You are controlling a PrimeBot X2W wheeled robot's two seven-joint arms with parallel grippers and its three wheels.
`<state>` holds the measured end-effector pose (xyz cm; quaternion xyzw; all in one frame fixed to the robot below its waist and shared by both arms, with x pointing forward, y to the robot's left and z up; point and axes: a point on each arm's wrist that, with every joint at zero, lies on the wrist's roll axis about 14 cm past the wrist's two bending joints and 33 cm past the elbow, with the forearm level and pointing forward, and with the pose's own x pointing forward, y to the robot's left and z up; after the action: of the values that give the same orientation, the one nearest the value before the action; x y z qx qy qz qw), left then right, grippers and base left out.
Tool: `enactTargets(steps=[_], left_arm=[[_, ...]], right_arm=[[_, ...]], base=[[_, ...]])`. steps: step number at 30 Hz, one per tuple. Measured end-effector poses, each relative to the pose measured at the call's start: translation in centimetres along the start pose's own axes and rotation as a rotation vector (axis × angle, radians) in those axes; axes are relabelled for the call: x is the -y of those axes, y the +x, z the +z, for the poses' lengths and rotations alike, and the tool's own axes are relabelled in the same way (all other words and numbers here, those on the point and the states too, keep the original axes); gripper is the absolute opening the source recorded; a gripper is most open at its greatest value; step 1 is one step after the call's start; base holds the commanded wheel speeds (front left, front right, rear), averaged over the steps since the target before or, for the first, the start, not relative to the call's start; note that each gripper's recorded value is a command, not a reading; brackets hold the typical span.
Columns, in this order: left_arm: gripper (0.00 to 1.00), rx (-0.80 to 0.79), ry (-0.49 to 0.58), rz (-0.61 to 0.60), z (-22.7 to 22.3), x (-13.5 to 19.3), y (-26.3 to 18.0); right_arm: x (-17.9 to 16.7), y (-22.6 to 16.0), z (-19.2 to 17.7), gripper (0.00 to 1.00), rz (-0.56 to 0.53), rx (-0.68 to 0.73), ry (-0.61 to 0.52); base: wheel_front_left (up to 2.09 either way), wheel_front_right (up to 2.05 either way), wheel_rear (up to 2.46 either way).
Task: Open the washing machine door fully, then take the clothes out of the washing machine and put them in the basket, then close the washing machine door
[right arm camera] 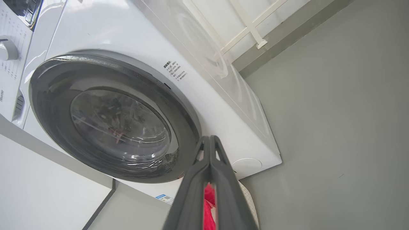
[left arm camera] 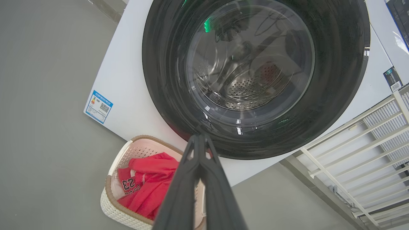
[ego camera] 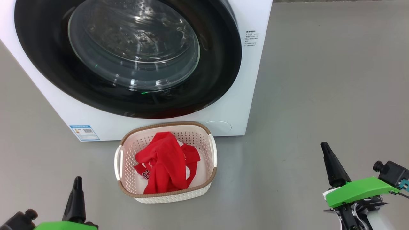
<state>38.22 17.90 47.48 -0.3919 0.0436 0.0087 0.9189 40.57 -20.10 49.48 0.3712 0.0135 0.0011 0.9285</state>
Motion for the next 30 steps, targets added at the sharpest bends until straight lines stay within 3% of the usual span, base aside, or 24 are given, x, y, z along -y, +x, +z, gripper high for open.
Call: enactTargets(steps=[30], left_arm=[[0.0,-0.012,-0.306,0.032,0.11,-0.57,-0.34]], right_arm=[[0.41,-0.69,0.1,0.0,-0.037,0.003,0.314]], base=[[0.0,0.0,0.0]])
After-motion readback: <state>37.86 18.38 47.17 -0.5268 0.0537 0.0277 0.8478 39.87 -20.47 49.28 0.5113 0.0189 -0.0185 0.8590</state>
